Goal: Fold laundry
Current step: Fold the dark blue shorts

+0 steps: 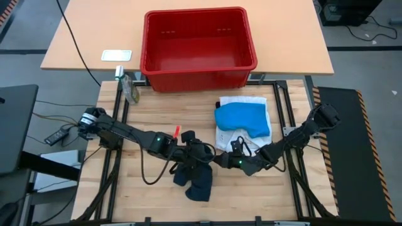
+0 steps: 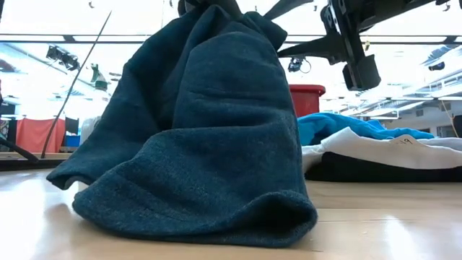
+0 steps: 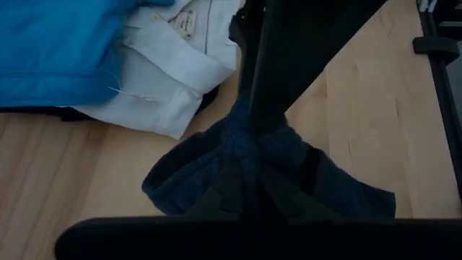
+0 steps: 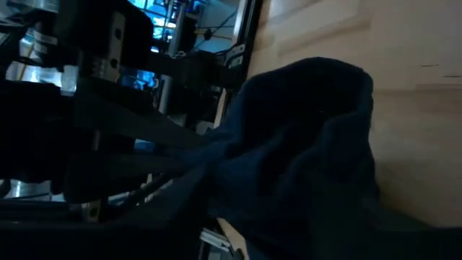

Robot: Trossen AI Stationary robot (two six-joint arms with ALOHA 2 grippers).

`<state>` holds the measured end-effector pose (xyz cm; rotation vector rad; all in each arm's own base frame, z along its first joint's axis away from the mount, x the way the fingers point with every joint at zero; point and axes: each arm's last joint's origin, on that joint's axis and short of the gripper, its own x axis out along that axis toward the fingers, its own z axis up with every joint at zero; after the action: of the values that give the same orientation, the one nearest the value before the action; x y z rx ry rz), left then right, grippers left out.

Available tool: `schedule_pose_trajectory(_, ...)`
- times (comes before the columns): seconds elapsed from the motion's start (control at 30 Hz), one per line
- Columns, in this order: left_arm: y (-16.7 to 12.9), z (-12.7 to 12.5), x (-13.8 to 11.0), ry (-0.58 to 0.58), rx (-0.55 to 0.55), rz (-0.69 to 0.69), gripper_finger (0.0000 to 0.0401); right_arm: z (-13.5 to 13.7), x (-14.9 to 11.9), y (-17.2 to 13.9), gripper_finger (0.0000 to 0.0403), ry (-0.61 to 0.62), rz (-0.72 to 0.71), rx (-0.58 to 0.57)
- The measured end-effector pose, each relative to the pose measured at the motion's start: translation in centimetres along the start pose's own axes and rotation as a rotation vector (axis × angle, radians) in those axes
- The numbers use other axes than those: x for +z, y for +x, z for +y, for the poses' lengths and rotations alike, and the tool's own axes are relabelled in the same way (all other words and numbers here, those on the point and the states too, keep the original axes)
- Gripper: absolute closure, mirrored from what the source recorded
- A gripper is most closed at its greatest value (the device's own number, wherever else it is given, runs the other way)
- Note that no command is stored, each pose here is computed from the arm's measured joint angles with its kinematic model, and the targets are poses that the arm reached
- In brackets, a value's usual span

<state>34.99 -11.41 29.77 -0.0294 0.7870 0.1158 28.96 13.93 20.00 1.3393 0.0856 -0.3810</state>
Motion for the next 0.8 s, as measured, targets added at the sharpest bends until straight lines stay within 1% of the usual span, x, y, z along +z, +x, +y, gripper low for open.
schedule_pose_trajectory(0.1,0.0,0.0,0.0,-0.005,0.009,-0.004,0.0387,0.0,0.2,0.2,0.0273,-0.002,0.010,-0.002)
schedule_pose_trajectory(0.17,0.0,0.0,0.0,-0.016,0.009,-0.003,0.0386,0.0,0.3,0.3,0.0345,-0.034,0.017,-0.004)
schedule_pose_trajectory(0.2,0.0,0.0,0.0,-0.022,0.009,-0.004,0.0386,0.0,0.4,0.4,0.0371,-0.067,0.023,-0.005)
schedule_pose_trajectory(0.23,0.0,0.0,0.0,-0.029,0.010,-0.002,0.0384,0.0,0.5,0.4,0.0382,-0.103,0.026,-0.004)
schedule_pose_trajectory(0.33,-1.4,0.6,-0.3,-0.043,0.022,0.033,0.0376,0.6,1.0,0.1,0.0385,-0.199,0.049,0.016)
schedule_pose_trajectory(0.4,-3.1,1.5,-0.5,-0.093,0.038,0.057,0.0371,1.1,1.3,-0.3,0.0389,-0.288,0.076,0.024)
schedule_pose_trajectory(0.47,-4.8,2.4,-0.8,-0.138,0.085,0.080,0.0372,1.5,1.7,-0.9,0.0389,-0.386,0.105,0.016)
schedule_pose_trajectory(0.57,-7.4,3.4,-1.5,-0.171,0.213,0.067,0.0387,2.8,2.3,-2.0,0.0389,-0.549,0.150,-0.042)
schedule_pose_trajectory(0.63,-9.1,3.9,-2.0,-0.216,0.287,0.043,0.0393,3.8,2.7,-2.8,0.0389,-0.670,0.186,-0.108)
schedule_pose_trajectory(0.73,-11.3,3.9,-2.8,-0.271,0.345,-0.002,0.0393,5.7,3.1,-3.7,0.0390,-0.832,0.219,-0.178)
schedule_pose_trajectory(0.8,-12.2,3.8,-3.0,-0.295,0.357,-0.046,0.0393,7.3,3.4,-4.0,0.0390,-0.897,0.208,-0.205)
